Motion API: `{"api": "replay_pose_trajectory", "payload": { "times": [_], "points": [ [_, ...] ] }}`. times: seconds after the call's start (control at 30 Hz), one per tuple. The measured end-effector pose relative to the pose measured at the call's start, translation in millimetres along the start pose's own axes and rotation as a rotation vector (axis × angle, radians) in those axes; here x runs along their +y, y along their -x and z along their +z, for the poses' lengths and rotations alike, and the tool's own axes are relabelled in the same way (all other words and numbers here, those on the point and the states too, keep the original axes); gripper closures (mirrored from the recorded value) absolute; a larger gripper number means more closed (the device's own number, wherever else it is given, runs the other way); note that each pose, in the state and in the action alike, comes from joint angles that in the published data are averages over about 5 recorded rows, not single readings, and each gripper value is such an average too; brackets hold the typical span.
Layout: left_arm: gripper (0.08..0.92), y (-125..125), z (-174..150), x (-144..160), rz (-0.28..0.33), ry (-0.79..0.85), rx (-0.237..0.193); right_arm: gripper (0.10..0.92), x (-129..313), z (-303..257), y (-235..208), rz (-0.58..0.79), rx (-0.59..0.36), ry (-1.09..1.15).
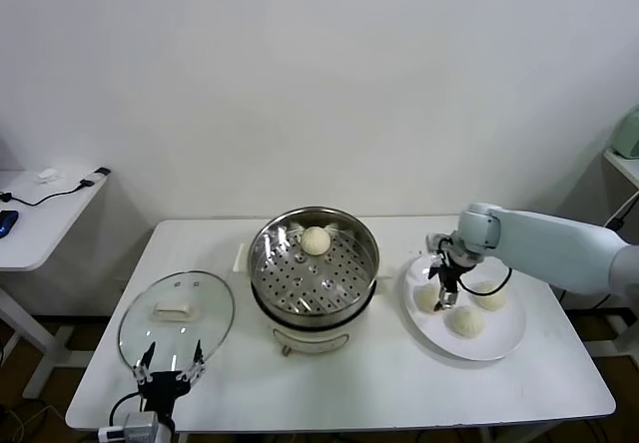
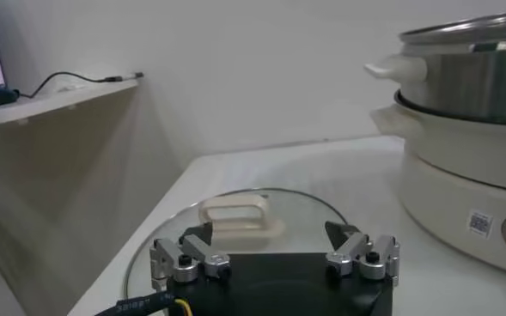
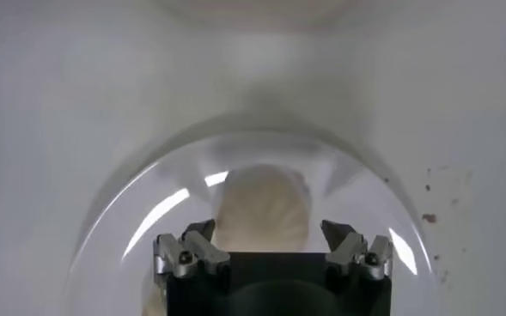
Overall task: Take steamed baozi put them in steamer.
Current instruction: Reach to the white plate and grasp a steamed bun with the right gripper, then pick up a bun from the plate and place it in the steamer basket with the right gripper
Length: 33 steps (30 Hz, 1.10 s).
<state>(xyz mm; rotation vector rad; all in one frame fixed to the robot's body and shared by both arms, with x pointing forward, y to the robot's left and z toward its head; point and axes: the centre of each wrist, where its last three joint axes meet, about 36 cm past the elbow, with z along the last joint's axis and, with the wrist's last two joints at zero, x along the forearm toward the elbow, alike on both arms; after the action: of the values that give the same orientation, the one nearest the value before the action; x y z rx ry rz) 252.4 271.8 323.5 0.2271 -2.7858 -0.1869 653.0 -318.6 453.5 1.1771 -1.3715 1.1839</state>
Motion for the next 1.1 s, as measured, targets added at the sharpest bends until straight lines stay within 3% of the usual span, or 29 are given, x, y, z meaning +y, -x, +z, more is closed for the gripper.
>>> {"api": "replay_pose_trajectory", "payload": {
  "times": [0.2, 0.4, 0.63, 0.9, 1.1],
  "points": [
    [0.177, 0, 0, 0, -0.001, 0.001, 0.001, 0.224, 1, 0, 6, 0.013, -0.001, 0.006],
    [0.177, -1, 0, 0, -0.006, 0.006, 0.001, 0.353, 0, 0, 4, 0.027, -0.009, 0.005],
    [0.177, -5, -2, 0, -0.008, 0.011, 0.000, 0.368, -3, 3, -12, 0.033, -0.014, -0.024],
    [0.177, -7, -7, -5, 0.003, 0.005, 0.002, 0.369, -29, -7, -87, 0.075, -0.047, -0.074],
    [0.177, -8, -11, -11, 0.018, 0.000, 0.002, 0.369, -44, -46, -171, 0.138, -0.142, -0.113]
  ]
}}
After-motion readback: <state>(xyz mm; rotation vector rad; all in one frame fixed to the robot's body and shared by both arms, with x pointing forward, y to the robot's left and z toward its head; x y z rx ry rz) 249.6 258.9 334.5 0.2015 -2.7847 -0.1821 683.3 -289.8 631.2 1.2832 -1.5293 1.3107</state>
